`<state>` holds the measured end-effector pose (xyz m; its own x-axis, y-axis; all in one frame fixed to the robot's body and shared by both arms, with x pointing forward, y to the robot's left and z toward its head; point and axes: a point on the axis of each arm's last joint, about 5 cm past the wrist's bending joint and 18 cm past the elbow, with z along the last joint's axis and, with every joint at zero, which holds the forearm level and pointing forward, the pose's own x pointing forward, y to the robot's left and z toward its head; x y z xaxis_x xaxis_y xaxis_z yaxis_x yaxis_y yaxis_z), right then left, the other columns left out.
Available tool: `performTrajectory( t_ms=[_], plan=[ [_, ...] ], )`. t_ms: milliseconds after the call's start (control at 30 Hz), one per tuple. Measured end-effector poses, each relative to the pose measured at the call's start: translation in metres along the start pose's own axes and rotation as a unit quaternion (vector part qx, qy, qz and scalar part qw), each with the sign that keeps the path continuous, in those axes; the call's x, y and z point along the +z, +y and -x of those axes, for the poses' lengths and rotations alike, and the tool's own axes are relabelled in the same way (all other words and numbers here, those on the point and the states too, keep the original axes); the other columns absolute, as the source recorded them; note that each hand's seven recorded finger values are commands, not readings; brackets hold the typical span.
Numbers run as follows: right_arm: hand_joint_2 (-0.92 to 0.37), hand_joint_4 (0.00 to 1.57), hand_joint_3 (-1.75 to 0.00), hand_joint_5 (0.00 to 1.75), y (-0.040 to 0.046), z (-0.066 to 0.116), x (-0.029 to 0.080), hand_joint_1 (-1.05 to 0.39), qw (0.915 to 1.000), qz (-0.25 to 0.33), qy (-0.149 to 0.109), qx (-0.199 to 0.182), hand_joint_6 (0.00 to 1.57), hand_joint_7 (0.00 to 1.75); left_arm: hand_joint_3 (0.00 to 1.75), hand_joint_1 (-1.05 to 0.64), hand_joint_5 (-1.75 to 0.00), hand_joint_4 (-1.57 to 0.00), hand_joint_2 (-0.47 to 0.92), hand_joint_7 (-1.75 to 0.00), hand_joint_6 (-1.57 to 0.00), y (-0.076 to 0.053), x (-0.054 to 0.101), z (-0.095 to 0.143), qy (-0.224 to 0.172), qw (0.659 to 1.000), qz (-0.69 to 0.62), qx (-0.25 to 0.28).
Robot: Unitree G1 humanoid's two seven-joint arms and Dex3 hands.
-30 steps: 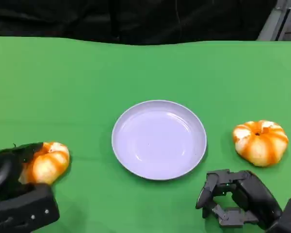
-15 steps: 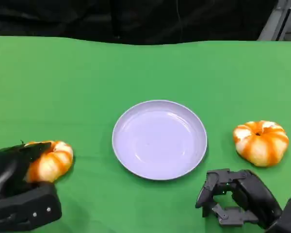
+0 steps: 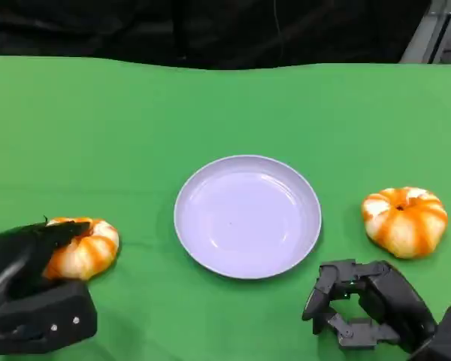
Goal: Grasp the bread from the table and place it into the plate.
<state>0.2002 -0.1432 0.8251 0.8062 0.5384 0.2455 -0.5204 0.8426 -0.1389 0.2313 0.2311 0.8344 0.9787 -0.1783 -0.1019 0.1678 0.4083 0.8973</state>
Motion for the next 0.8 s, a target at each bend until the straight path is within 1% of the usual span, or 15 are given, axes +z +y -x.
performTrajectory(
  t_ms=[33, 67, 100, 133, 167, 200, 233, 267, 300, 400, 567, 800],
  plan=[
    [-0.6, 0.95, -0.99, 1.38, 0.0, 0.0, 0.0, 0.1, 1.0, 0.0, 0.0, 0.0, 0.98, 1.02, 0.05, -0.1, -0.94, -0.53, 0.92, -0.45, -0.74, 0.0, 0.001, 0.0, 0.001, 1.0, 0.001, 0.003],
    [-0.6, 0.95, -0.99, 1.38, 0.0, 0.0, 0.0, 0.1, 1.0, 0.0, 0.0, 0.0, 0.97, 1.02, 0.05, -0.1, -1.12, -0.46, 0.92, -0.6, -0.68, 0.001, 0.002, -0.001, 0.001, 1.0, 0.0, 0.006],
    [-0.6, 0.95, -0.99, 1.38, 0.0001, 0.0, 0.0, 0.09, 1.0, 0.0, 0.0, 0.0, 0.98, 1.03, 0.03, -0.11, -1.38, -0.45, 0.92, -0.91, -0.63, 0.002, 0.002, -0.001, 0.002, 1.0, 0.0, 0.01],
    [-0.6, 0.95, -0.99, 1.38, 0.0001, 0.0, 0.0, 0.09, 1.0, 0.0, 0.0, 0.0, 0.98, 1.03, 0.02, -0.11, -1.48, -0.44, 0.92, -1.04, -0.59, 0.002, 0.003, -0.001, 0.004, 1.0, -0.001, 0.013],
    [-0.6, 0.95, -0.99, 1.38, 0.0001, 0.0, 0.0, 0.09, 1.0, 0.0, 0.0, -0.001, 0.98, 1.03, 0.01, -0.12, -1.6, -0.45, 0.9, -1.22, -0.56, 0.002, 0.003, -0.001, 0.005, 1.0, 0.0, 0.015],
    [-0.6, 0.95, -0.99, 1.38, 0.0001, 0.0, 0.0, 0.09, 1.0, 0.0, 0.0, -0.001, 0.98, 1.03, 0.01, -0.12, -1.66, -0.45, 0.9, -1.33, -0.53, 0.002, 0.003, -0.001, 0.006, 1.0, 0.0, 0.016],
    [-0.6, 0.95, -0.99, 1.38, 0.0002, 0.0, 0.0, 0.08, 1.0, 0.001, 0.0, -0.001, 0.98, 1.03, 0.0, -0.13, -1.71, -0.51, 0.89, -1.55, -0.48, 0.002, 0.004, 0.0, 0.006, 1.0, 0.0, 0.017],
    [-0.6, 0.95, -0.99, 1.38, 0.0002, 0.0, 0.0, 0.08, 1.0, 0.001, 0.001, 0.0, 0.98, 1.03, 0.0, -0.13, -1.73, -0.53, 0.88, -1.63, -0.46, 0.002, 0.004, 0.0, 0.007, 1.0, 0.0, 0.018],
    [-0.6, 0.95, -1.0, 1.38, 0.0002, 0.0, 0.0, 0.08, 1.0, 0.001, 0.001, 0.0, 0.98, 1.03, 0.0, -0.13, -1.74, -0.55, 0.88, -1.68, -0.45, 0.002, 0.004, 0.0, 0.007, 1.0, 0.002, 0.019],
    [-0.6, 0.94, -1.0, 1.38, 0.0002, 0.0, 0.0, 0.07, 1.0, 0.001, 0.001, 0.0, 0.97, 1.03, 0.0, -0.16, -1.75, -0.59, 0.87, -1.74, -0.42, 0.0, 0.004, 0.002, 0.011, 1.0, 0.011, 0.024],
    [-0.6, 0.95, -1.0, 1.37, 0.0004, 0.0, -0.001, 0.08, 1.0, 0.0, 0.002, 0.0, 0.97, 1.03, 0.0, -0.15, -1.75, -0.6, 0.86, -1.75, -0.41, 0.0, 0.01, 0.008, 0.007, 0.999, 0.027, 0.041],
    [-0.61, 0.94, -0.99, 1.37, 0.0006, 0.001, -0.001, 0.07, 1.0, -0.002, 0.005, 0.001, 0.97, 1.03, 0.0, -0.13, -1.75, -0.58, 0.84, -1.75, -0.41, 0.007, 0.022, 0.014, -0.014, 0.996, 0.044, 0.08]
  ],
)
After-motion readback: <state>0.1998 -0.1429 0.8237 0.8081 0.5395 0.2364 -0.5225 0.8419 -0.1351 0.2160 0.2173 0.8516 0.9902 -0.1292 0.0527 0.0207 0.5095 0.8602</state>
